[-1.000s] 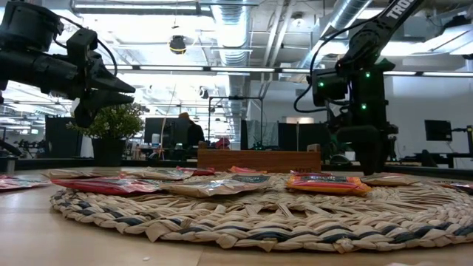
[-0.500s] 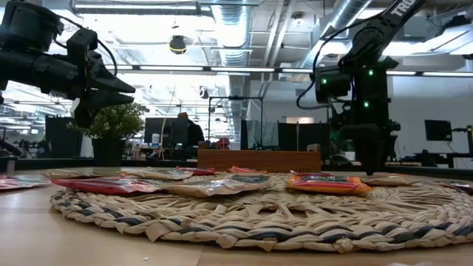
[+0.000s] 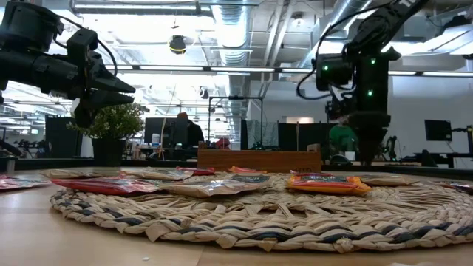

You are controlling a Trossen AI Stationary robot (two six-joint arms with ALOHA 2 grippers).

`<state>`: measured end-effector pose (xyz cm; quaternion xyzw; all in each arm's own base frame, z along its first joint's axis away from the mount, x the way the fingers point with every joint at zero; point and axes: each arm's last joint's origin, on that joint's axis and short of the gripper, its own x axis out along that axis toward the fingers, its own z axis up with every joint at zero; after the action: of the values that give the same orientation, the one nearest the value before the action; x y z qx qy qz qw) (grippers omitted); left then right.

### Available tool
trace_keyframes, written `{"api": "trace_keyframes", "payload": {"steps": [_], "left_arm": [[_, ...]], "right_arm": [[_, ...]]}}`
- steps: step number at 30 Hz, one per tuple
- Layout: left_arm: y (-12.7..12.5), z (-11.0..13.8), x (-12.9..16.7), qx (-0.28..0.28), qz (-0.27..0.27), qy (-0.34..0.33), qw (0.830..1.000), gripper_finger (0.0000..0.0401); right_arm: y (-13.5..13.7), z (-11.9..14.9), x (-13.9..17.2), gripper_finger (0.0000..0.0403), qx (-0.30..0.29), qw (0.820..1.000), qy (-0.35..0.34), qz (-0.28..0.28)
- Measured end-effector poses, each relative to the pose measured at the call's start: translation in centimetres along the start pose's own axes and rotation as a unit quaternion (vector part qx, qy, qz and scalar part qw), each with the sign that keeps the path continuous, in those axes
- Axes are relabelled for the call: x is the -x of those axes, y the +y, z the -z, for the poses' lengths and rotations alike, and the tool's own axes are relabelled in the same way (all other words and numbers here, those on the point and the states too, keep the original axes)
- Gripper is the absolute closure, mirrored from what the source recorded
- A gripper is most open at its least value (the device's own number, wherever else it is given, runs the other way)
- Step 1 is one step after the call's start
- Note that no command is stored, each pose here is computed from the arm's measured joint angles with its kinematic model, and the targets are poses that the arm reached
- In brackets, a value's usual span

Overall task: Pick & Place Tea
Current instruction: Put the orange tea bag to the right of the wooden organizer

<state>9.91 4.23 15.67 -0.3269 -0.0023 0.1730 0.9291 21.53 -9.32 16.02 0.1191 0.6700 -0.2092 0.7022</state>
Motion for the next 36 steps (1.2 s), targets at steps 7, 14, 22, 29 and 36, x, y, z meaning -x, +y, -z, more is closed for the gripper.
{"api": "trace_keyframes", "payload": {"steps": [7,14,22,29,36], "left_arm": [[0.0,0.0,0.0,0.000,0.000,0.000,1.000,0.0306],[0.0,0.0,0.0,0.001,0.000,0.000,1.000,0.0306],[0.0,0.0,0.0,0.012,0.000,0.000,1.000,0.0306],[0.0,0.0,0.0,0.012,0.000,0.000,1.000,0.0306],[0.0,0.0,0.0,0.013,0.000,0.000,1.000,0.0306]], "right_arm": [[0.3,-0.3,-2.1,0.0143,0.007,0.999,0.047,0.003],[0.4,-0.5,-3.1,0.0143,0.010,0.997,0.072,0.003],[0.3,-0.4,-3.1,0.0194,-0.025,0.997,0.073,-0.004],[0.3,-0.5,-3.2,0.0271,-0.026,0.997,0.069,-0.005],[0.3,-0.5,-3.2,0.0320,-0.030,0.997,0.068,0.000]]}}
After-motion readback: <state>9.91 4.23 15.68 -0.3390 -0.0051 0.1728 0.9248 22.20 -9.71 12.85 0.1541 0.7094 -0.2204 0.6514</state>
